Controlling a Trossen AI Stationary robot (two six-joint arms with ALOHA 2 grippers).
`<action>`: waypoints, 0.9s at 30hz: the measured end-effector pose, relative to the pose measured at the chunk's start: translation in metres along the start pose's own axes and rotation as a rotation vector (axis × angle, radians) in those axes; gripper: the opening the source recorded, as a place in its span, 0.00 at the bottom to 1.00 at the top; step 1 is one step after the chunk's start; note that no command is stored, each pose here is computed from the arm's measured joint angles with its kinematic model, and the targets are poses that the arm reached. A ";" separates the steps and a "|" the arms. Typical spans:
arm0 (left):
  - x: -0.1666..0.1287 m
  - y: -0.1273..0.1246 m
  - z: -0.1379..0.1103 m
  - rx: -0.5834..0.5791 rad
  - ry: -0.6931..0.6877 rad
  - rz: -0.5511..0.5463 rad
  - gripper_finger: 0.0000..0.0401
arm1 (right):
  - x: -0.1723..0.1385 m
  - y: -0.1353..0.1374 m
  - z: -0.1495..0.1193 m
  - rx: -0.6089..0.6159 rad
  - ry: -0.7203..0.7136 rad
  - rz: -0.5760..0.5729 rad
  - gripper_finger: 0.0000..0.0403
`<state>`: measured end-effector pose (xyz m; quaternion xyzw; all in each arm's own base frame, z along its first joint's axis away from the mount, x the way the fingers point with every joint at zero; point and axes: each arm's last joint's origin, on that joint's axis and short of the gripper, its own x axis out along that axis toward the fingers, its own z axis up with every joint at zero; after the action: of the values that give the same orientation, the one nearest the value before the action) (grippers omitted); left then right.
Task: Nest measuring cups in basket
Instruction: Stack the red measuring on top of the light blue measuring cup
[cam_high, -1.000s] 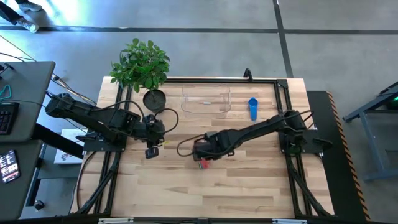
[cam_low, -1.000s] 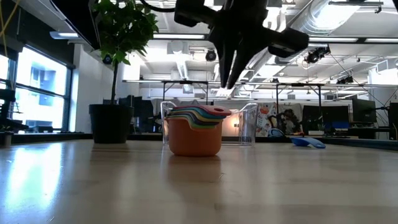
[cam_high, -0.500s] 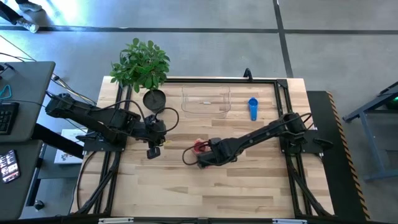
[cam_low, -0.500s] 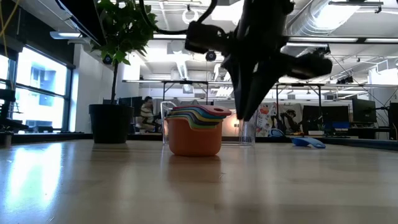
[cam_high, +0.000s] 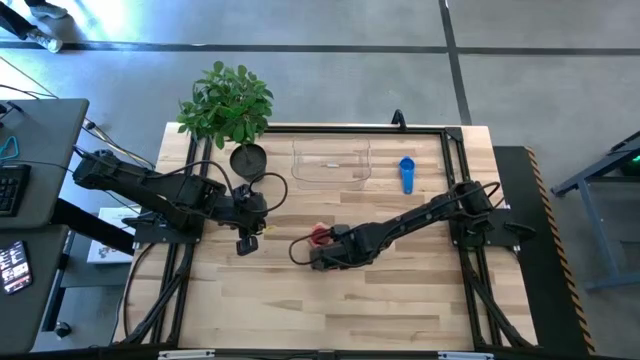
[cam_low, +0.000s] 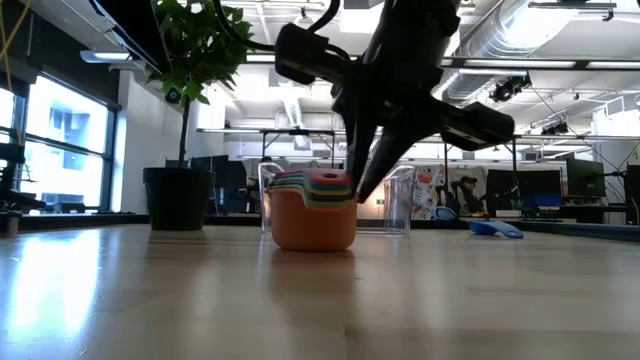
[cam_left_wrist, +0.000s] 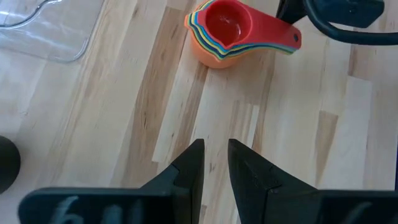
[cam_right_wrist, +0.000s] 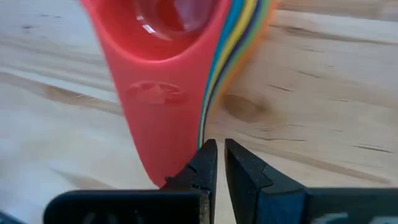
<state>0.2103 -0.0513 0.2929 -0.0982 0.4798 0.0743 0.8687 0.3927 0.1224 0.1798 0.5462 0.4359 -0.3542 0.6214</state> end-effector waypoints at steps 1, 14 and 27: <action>0.000 0.000 0.000 0.000 0.000 0.000 0.16 | 0.000 0.001 0.000 -0.001 0.001 0.007 0.06; 0.000 0.000 0.000 0.019 0.002 0.001 0.16 | -0.028 0.010 -0.002 -0.013 -0.060 -0.064 0.06; 0.000 0.001 -0.002 0.074 0.015 0.007 0.16 | -0.081 0.070 0.022 -0.091 -0.340 0.286 0.06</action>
<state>0.2088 -0.0509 0.2921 -0.0648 0.4893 0.0588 0.8677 0.4299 0.1083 0.2818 0.5063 0.2585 -0.3293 0.7539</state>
